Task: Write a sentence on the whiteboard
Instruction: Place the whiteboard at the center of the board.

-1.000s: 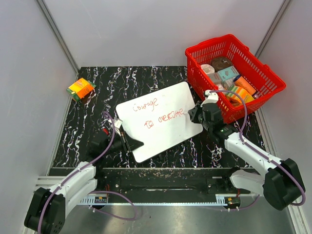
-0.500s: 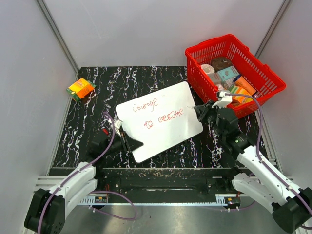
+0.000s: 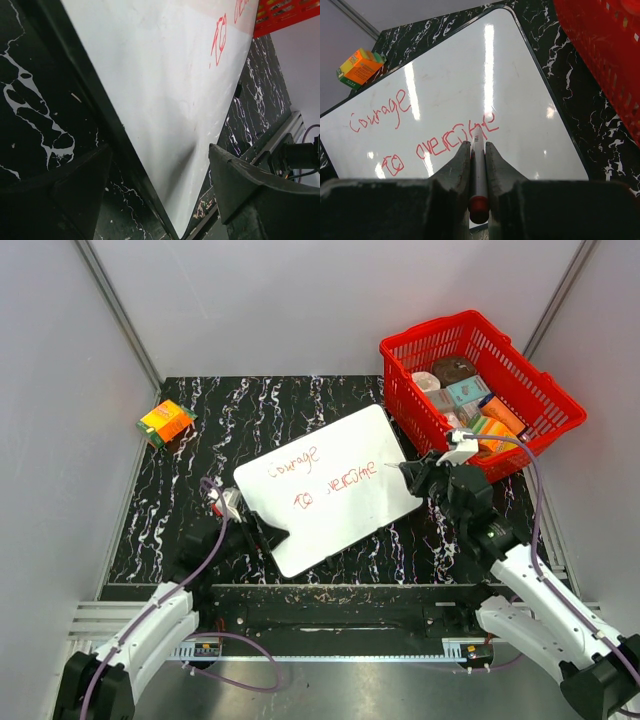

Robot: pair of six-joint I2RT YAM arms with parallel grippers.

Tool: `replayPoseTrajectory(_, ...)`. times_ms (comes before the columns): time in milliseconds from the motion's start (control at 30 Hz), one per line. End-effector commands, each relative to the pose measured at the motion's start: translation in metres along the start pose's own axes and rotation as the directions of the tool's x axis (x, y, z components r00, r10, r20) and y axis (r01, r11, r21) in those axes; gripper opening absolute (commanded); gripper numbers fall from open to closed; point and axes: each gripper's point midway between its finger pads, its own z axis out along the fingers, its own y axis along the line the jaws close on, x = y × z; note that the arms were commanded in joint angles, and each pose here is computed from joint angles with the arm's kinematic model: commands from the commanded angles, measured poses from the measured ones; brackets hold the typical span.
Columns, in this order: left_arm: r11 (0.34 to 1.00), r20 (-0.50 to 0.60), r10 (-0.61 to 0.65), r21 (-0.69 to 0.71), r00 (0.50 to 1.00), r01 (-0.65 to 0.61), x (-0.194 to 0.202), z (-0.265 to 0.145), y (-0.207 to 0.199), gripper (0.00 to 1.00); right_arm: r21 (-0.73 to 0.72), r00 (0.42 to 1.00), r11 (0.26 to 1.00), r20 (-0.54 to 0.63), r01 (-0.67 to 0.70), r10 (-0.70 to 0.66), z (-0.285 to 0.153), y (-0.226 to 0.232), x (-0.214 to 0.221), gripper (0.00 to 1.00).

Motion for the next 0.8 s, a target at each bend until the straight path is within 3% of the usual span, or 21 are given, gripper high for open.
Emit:
replayPoseTrajectory(0, 0.999, 0.061, 0.032, -0.030, 0.998, -0.030, -0.018, -0.002, 0.000, 0.85, -0.031, 1.000, 1.000, 0.024, -0.002, 0.002, -0.009, 0.007, -0.012, 0.00)
replayPoseTrajectory(100, 0.997, 0.070, 0.048, -0.069, 0.996, -0.043, -0.024, -0.007, 0.001, 0.92, -0.044, 1.000, 0.999, -0.002, -0.010, 0.010, -0.010, 0.008, -0.005, 0.00)
replayPoseTrajectory(267, 0.994, 0.185, 0.054, -0.108, 0.981, -0.035, -0.051, -0.018, -0.004, 0.99, -0.088, 0.996, 0.995, -0.069, -0.054, 0.048, -0.015, 0.015, 0.012, 0.00)
replayPoseTrajectory(400, 0.982, 0.271, 0.079, -0.188, 0.959, -0.027, -0.080, -0.038, -0.010, 0.99, -0.129, 0.984, 0.985, -0.152, -0.115, 0.095, -0.026, 0.023, 0.029, 0.00)
replayPoseTrajectory(667, 0.935, 0.388, 0.213, -0.346, 0.897, -0.073, -0.150, -0.082, -0.031, 0.99, -0.171, 0.918, 0.945, -0.338, -0.279, 0.210, -0.055, 0.034, 0.071, 0.00)
replayPoseTrajectory(767, 0.930, 0.436, 0.256, -0.355, 0.863, -0.097, -0.184, -0.100, -0.057, 0.99, -0.176, 0.852, 0.909, -0.452, -0.377, 0.266, -0.065, 0.044, 0.094, 0.00)
